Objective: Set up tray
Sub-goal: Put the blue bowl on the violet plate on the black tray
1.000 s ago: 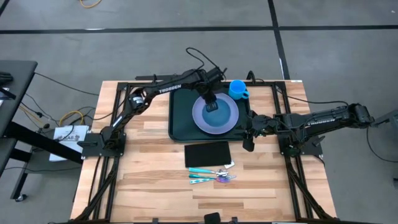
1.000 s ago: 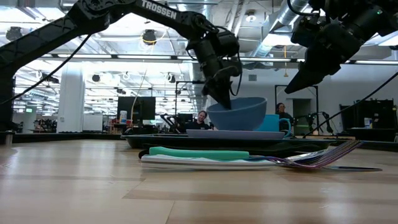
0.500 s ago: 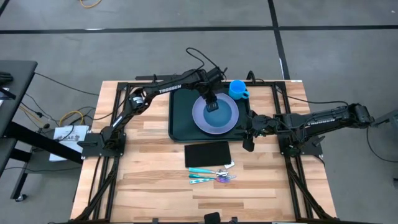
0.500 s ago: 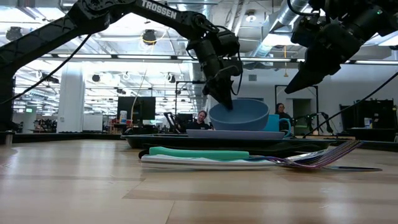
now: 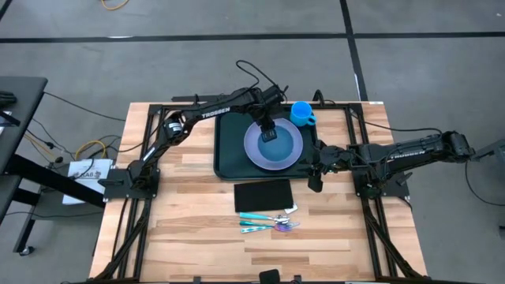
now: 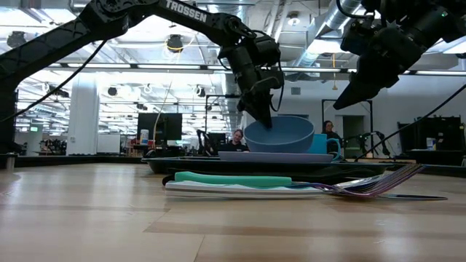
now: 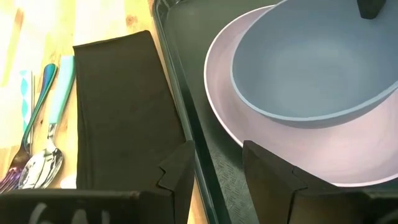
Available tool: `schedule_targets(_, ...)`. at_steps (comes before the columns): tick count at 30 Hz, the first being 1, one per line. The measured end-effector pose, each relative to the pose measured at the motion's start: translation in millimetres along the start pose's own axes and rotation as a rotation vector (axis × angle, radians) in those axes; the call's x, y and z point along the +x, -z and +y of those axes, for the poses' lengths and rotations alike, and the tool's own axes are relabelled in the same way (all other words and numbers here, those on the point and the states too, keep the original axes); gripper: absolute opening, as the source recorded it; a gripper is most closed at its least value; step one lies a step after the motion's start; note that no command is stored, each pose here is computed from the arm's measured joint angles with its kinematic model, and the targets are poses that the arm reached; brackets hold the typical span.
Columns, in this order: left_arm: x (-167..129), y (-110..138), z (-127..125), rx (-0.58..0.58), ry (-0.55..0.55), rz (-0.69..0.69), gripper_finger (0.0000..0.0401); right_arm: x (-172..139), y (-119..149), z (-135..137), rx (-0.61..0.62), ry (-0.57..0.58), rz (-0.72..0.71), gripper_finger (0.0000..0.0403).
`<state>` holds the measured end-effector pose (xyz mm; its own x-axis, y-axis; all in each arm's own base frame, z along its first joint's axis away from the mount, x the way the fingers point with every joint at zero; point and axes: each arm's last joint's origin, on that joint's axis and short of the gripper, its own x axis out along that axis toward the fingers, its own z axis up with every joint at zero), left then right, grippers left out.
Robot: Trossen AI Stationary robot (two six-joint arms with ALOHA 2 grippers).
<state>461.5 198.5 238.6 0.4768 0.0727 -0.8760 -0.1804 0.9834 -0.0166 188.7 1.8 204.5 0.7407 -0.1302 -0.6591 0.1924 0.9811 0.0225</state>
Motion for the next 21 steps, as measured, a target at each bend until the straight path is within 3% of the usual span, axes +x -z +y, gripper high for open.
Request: schedule_targets(21, 0.2, -0.4, -0.6, 0.044, -0.027, 0.003, 0.0039, 0.0, 0.0, 0.0, 0.0, 0.0, 0.0, 0.0127)
